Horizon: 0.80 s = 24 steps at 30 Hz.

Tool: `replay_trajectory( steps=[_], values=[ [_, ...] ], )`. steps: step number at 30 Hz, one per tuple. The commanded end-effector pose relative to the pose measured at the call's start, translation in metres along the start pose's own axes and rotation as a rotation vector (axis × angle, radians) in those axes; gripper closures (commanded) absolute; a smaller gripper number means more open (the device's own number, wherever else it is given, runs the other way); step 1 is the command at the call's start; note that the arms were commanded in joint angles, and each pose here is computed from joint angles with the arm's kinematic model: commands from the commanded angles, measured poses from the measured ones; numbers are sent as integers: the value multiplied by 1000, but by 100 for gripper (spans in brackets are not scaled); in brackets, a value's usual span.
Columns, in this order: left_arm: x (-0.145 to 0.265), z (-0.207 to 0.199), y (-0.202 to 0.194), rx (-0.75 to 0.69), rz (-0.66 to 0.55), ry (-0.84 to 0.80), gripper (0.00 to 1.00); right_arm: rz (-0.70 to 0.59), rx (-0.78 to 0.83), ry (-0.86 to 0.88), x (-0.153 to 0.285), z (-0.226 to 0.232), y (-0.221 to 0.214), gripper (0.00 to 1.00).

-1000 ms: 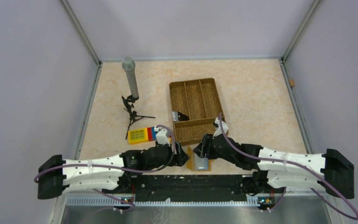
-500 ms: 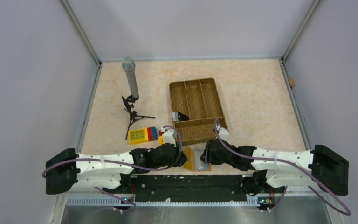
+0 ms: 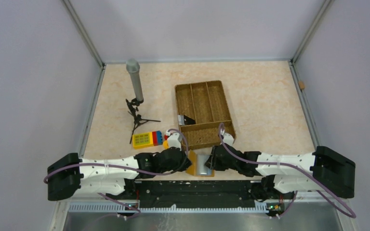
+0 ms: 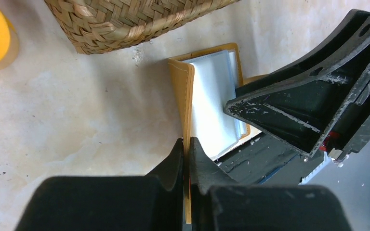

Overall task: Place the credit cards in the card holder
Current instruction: Open the card holder at the corner of the board.

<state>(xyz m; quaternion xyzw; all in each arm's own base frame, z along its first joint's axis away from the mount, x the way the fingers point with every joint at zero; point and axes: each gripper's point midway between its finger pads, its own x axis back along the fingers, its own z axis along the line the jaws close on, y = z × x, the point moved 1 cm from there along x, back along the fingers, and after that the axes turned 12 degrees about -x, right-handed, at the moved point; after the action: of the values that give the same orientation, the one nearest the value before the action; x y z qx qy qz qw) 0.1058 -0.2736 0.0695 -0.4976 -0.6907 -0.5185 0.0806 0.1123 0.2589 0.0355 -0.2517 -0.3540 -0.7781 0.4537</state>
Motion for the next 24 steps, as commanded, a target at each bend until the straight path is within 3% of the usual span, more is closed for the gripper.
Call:
replay_trajectory(
  steps=[1,8,17,24],
  values=[
    [0,-3,5,38,-23,-18,100,-1,-33,77,-1,17,3,72],
    [-1,8,1,81,-23,2,100,-18,-27,174,10,46,11,80],
    [-3,12,-1,115,-26,-19,100,1,7,287,7,74,9,80],
    [-4,19,-3,149,-32,-30,100,51,35,323,-9,86,-3,72]
  ],
)
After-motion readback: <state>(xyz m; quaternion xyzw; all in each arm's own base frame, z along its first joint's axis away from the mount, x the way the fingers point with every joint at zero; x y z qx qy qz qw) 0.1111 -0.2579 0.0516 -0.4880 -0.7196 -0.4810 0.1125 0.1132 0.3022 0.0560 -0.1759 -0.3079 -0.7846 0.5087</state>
